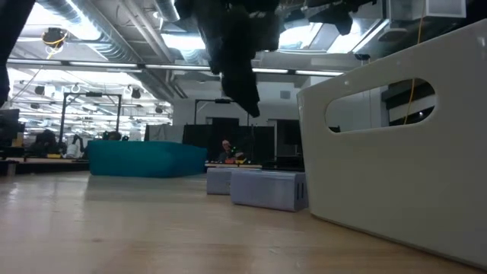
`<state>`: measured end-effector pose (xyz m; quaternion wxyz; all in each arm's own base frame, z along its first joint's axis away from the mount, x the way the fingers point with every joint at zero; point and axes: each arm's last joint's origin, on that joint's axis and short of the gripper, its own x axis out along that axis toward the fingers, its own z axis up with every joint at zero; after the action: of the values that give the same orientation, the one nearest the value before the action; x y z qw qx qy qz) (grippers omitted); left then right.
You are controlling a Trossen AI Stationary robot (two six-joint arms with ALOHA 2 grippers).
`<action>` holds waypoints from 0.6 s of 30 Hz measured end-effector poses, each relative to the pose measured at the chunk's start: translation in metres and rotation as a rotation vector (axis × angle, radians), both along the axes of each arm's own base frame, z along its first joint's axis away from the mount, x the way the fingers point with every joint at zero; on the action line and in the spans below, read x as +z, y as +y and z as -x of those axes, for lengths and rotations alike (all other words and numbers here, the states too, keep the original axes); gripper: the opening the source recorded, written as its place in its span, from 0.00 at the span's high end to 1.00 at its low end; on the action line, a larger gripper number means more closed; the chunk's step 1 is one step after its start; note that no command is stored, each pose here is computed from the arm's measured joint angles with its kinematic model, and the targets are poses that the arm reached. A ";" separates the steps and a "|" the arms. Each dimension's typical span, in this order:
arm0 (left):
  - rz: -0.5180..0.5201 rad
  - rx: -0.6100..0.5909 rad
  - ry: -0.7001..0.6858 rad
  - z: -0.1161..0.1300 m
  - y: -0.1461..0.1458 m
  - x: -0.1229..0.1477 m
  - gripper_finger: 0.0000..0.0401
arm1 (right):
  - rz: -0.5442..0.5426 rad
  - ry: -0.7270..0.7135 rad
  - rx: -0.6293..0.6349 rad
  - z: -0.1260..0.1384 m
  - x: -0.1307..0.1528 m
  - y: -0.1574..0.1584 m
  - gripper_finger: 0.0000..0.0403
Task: Pick & Place Office items
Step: Put the middle blue charger adapter into the blue bin
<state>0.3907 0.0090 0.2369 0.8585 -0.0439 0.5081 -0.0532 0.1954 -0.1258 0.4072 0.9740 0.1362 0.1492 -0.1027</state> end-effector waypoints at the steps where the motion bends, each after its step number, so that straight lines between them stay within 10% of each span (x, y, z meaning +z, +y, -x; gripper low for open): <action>1: -0.002 -0.015 0.000 0.000 -0.007 0.000 0.33 | -0.002 -0.001 0.008 0.000 0.000 0.000 0.49; 18: 0.042 0.080 0.135 -0.005 -0.056 -0.031 0.32 | 0.014 0.006 0.043 0.000 -0.001 0.001 0.49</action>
<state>0.3962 -0.0469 0.2060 0.8228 -0.0856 0.5613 -0.0262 0.1953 -0.1246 0.4064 0.9765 0.1259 0.1541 -0.0830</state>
